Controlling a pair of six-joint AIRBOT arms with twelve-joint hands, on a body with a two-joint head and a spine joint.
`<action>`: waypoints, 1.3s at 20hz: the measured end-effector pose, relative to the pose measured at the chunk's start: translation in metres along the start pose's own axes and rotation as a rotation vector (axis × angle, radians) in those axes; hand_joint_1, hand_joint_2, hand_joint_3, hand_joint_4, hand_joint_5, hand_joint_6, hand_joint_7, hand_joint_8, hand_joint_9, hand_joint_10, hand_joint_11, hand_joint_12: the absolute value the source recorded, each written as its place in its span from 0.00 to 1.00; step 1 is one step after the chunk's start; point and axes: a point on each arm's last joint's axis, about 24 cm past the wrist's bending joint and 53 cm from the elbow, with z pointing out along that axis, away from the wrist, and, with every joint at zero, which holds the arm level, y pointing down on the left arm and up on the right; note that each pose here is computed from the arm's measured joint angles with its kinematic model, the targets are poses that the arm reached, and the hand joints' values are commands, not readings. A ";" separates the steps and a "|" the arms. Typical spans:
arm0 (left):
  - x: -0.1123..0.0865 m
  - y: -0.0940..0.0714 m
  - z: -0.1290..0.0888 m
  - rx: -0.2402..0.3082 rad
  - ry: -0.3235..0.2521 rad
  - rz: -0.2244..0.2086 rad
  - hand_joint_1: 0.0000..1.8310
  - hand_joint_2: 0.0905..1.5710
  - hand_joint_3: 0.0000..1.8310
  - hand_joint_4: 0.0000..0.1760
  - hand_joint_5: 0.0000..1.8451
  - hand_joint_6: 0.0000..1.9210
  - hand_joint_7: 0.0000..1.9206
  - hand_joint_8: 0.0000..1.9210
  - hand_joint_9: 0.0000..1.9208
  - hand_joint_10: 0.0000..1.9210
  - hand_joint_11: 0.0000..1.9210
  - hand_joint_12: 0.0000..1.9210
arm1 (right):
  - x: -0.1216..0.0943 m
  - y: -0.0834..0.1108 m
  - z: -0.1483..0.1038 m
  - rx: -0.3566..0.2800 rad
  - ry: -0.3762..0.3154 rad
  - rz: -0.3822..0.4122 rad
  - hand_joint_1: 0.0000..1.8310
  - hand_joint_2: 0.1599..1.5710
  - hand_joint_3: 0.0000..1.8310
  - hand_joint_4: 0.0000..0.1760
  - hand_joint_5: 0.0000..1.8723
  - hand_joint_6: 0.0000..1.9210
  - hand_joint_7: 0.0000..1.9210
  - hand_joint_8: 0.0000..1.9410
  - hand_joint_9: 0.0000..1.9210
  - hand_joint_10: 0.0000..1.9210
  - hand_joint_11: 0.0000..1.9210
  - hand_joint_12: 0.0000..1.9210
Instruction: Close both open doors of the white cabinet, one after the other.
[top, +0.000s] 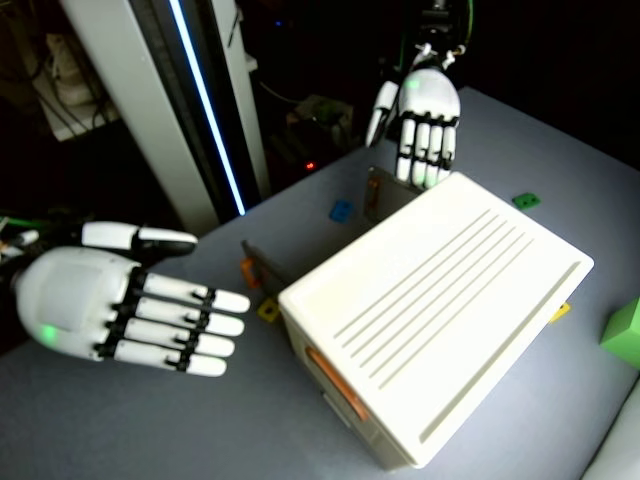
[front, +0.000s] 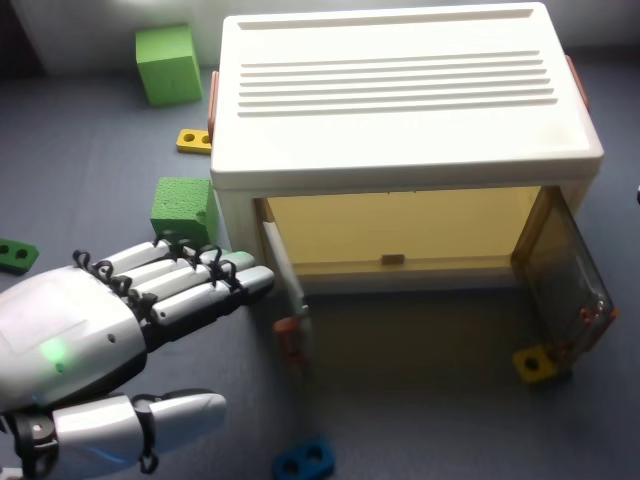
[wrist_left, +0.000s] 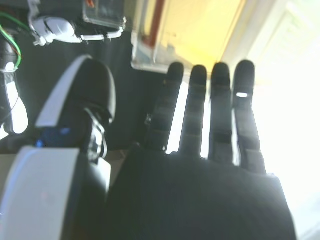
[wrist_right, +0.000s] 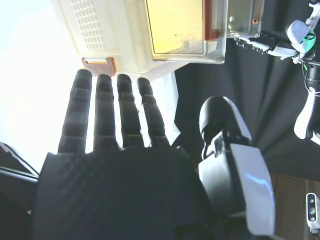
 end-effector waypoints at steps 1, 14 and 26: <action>0.000 0.000 0.001 0.003 0.002 -0.001 0.00 0.93 0.00 0.00 0.04 0.00 0.05 0.00 0.07 0.00 0.01 0.30 | 0.000 -0.001 0.000 0.001 -0.001 0.000 0.00 0.83 0.00 0.11 0.08 0.00 0.06 0.00 0.04 0.00 0.06 0.01; 0.004 -0.020 0.030 0.103 0.027 0.018 0.00 0.93 0.00 0.00 0.04 0.00 0.04 0.00 0.06 0.00 0.00 0.19 | 0.001 -0.003 0.000 0.008 0.000 0.001 0.00 0.83 0.00 0.20 0.07 0.00 0.05 0.00 0.04 0.00 0.07 0.01; 0.009 -0.029 0.051 0.136 0.043 0.031 0.00 0.94 0.00 0.00 0.03 0.00 0.03 0.00 0.05 0.00 0.00 0.20 | 0.004 -0.002 0.000 0.002 0.016 0.001 0.00 0.83 0.00 0.22 0.07 0.00 0.05 0.00 0.04 0.00 0.06 0.00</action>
